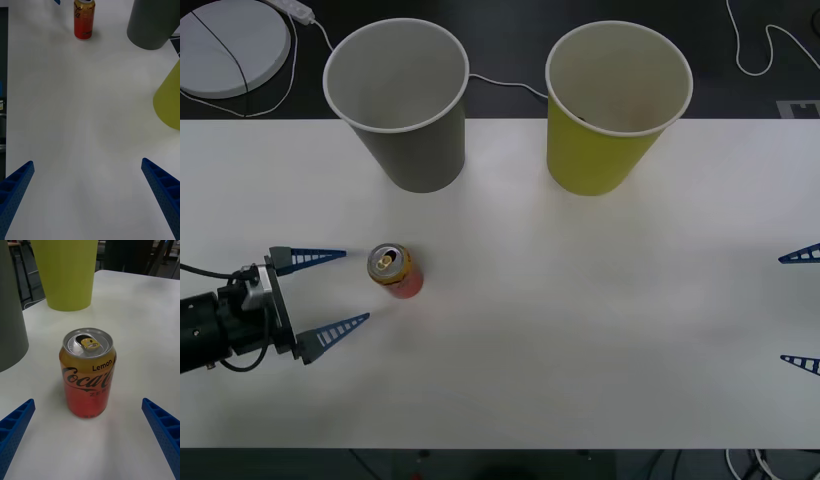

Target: Put the can into the green bin and the plastic bottle into the gray bin

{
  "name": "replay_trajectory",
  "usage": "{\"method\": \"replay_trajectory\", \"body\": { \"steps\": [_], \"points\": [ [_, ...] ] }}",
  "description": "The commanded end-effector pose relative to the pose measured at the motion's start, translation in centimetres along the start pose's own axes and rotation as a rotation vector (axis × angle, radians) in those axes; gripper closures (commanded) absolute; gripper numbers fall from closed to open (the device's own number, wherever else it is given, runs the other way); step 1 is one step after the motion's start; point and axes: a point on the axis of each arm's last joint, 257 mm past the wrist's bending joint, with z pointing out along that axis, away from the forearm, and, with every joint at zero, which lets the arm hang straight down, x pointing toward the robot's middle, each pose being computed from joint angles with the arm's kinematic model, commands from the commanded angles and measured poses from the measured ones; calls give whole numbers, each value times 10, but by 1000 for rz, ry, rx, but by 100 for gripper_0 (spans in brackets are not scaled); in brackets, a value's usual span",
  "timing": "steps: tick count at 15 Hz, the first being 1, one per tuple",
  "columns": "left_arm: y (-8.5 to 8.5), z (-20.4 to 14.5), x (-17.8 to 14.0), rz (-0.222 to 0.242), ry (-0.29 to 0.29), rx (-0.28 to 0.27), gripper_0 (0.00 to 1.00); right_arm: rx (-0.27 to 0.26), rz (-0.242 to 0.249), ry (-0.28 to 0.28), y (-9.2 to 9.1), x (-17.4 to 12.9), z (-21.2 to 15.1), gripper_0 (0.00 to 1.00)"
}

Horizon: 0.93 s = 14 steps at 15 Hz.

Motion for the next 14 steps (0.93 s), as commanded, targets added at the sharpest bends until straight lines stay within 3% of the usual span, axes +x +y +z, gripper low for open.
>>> {"method": "replay_trajectory", "body": {
  "steps": [1,6,14],
  "points": [
    [-4,14,0,-19,-17,-16,0,0,0,0,0,0,0,0],
    [-11,42,0,-47,-36,-38,0,0,0,0,0,0,0,0],
    [-4,84,-5,-48,-44,-48,0,0,0,0,0,0,0,0]
  ]
}}
